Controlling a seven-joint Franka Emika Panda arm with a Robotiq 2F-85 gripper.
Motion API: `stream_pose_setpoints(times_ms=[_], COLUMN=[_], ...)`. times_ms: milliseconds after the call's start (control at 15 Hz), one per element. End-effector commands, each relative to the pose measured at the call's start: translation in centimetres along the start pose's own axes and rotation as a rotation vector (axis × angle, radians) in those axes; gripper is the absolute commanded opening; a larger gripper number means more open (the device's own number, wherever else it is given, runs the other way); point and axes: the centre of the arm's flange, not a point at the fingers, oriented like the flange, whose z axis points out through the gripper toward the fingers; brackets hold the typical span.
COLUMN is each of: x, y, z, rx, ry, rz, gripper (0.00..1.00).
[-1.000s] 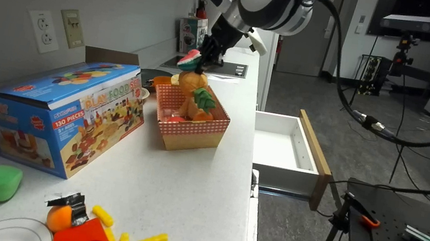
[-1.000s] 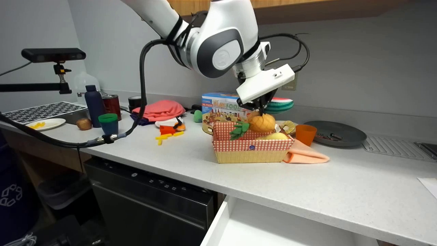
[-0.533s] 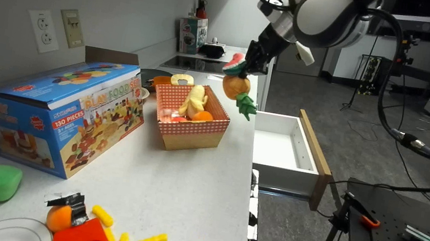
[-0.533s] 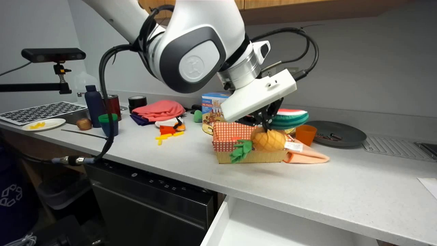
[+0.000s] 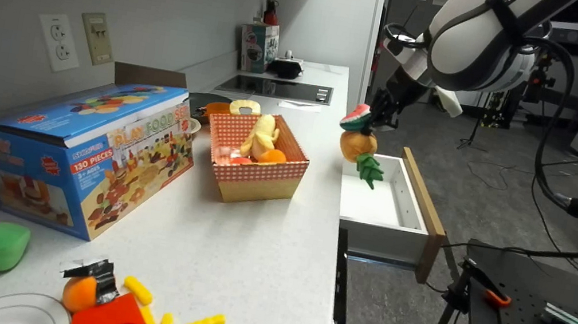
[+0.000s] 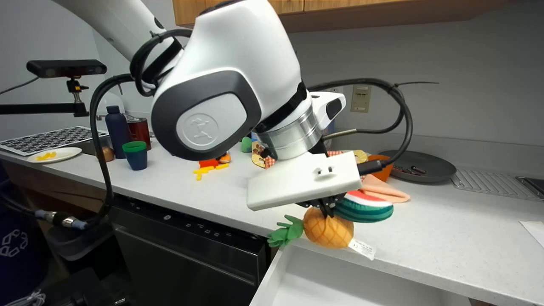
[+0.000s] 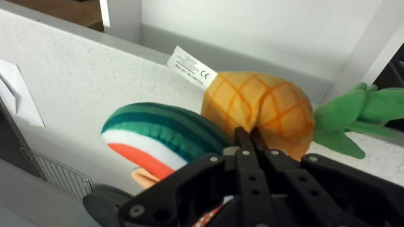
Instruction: Push the drawer closed, open the drawer, place the pineapple and watermelon plush toy inside the drawer then close it.
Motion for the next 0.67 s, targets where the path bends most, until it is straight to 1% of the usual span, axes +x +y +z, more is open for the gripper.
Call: stream_pose_setpoints(times_ms=[0,267,333,400,533,600], x=[-2.7,-5.3,-5.6,-6.0,-6.4,-6.4], y=[-1.4,-2.7,-2.9,-3.0,-3.1,-3.1], z=[-0.2,0.6,0.7,0.9,0.8,0.6], rx=[0.029,0.055,0.056,0.052,0.039,0.031], ry=[-0.041,-0.110,-0.121,-0.133,-0.138,-0.133], rz=[0.078,0.141,0.161,0.179,0.203,0.214], gripper=[0.01,0.01,0.28,0.29,0.43,0.52])
